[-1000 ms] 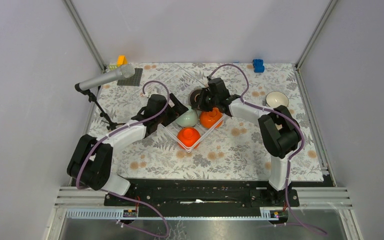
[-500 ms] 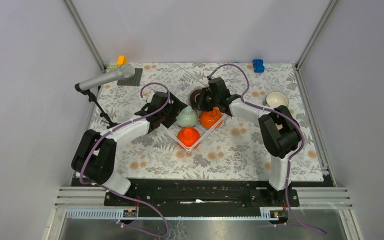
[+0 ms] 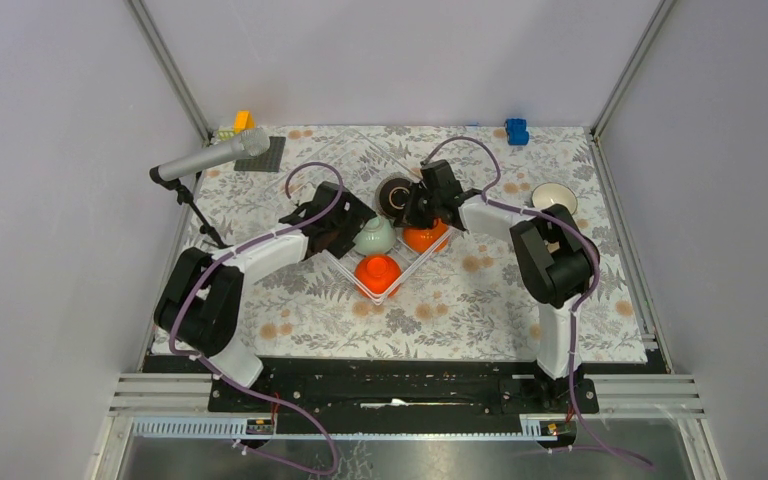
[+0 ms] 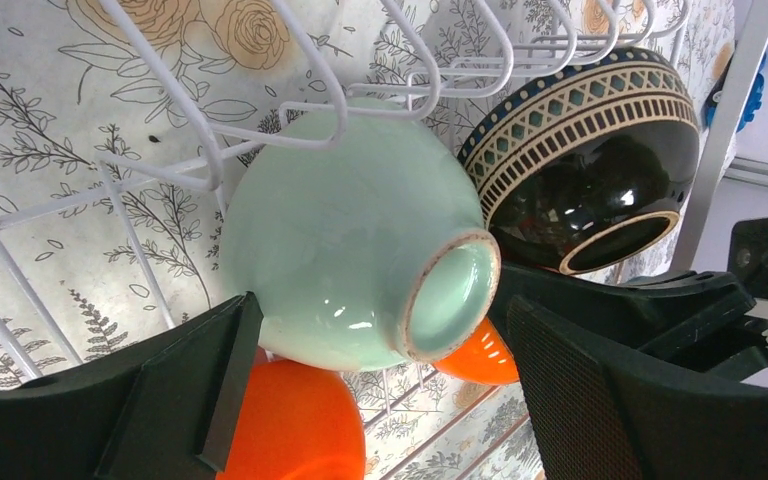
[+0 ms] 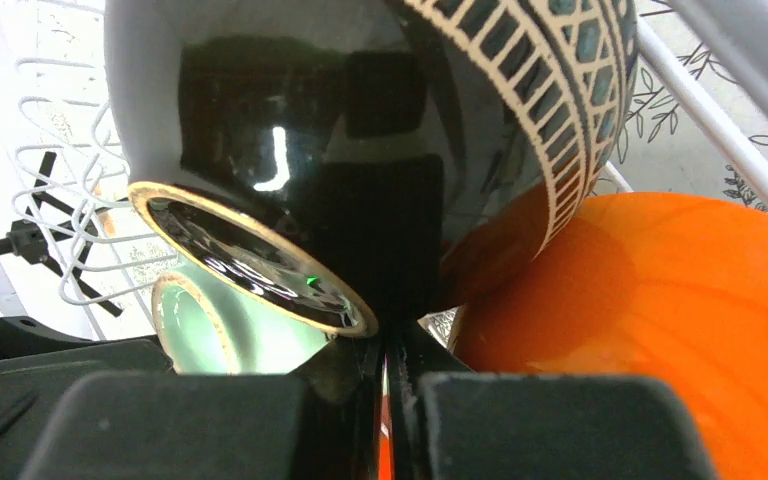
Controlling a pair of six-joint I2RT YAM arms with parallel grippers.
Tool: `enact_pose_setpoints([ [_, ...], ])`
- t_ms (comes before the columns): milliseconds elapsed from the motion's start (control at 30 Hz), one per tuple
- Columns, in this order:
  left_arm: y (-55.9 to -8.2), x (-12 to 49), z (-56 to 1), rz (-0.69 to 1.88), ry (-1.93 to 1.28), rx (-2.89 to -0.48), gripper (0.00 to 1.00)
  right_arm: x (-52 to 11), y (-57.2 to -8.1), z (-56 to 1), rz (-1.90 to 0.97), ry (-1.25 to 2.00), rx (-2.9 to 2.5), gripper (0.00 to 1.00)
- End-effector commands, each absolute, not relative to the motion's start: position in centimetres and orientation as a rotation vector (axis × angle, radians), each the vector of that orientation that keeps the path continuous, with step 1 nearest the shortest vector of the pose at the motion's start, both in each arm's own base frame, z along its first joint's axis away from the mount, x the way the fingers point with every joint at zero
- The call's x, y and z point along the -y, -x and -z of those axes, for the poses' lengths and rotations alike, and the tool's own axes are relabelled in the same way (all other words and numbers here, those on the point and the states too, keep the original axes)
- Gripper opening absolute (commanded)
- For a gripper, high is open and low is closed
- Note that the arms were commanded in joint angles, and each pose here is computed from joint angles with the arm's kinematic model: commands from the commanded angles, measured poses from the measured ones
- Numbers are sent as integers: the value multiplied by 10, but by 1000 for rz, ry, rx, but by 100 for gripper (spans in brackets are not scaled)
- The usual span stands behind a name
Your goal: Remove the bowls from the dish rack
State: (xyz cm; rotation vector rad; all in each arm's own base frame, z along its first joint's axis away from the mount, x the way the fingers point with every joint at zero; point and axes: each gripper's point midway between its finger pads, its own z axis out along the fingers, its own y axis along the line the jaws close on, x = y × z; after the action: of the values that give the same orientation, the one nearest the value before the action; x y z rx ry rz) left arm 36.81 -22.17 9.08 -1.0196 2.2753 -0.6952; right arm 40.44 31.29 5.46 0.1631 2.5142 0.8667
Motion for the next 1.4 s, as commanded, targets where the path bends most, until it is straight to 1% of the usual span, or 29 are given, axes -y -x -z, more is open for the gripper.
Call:
enact_pose_setpoints([
  [0,-370,219,-90,655,1062,-2264,99,-304,-411,-45,-823,-168,-2536,0],
  [33,-369,218,-91,651,1064,-2262,99,-304,-410,-46,-831,-153,-2535,0],
  [100,-369,215,-95,646,1064,-2253,99,-305,-409,-54,-849,-120,-2512,4],
  [400,-367,201,-136,684,971,-2130,99,-320,-399,-110,-1004,101,-2346,28],
  [567,-360,190,-143,661,989,-2091,99,-328,-395,-124,-989,202,-2316,37],
  [667,-358,187,-146,650,989,-2085,99,-335,-395,-126,-942,252,-2313,38],
  [833,-357,185,-150,652,976,-2079,99,-340,-393,-114,-831,285,-2382,39],
  [1233,-356,191,-142,663,966,-2114,99,-347,-400,-87,-721,287,-2468,38],
  [1300,-356,193,-141,669,962,-2121,99,-345,-400,-83,-702,280,-2481,35],
  [1367,-356,194,-139,677,959,-2128,99,-343,-402,-79,-682,255,-2495,26],
])
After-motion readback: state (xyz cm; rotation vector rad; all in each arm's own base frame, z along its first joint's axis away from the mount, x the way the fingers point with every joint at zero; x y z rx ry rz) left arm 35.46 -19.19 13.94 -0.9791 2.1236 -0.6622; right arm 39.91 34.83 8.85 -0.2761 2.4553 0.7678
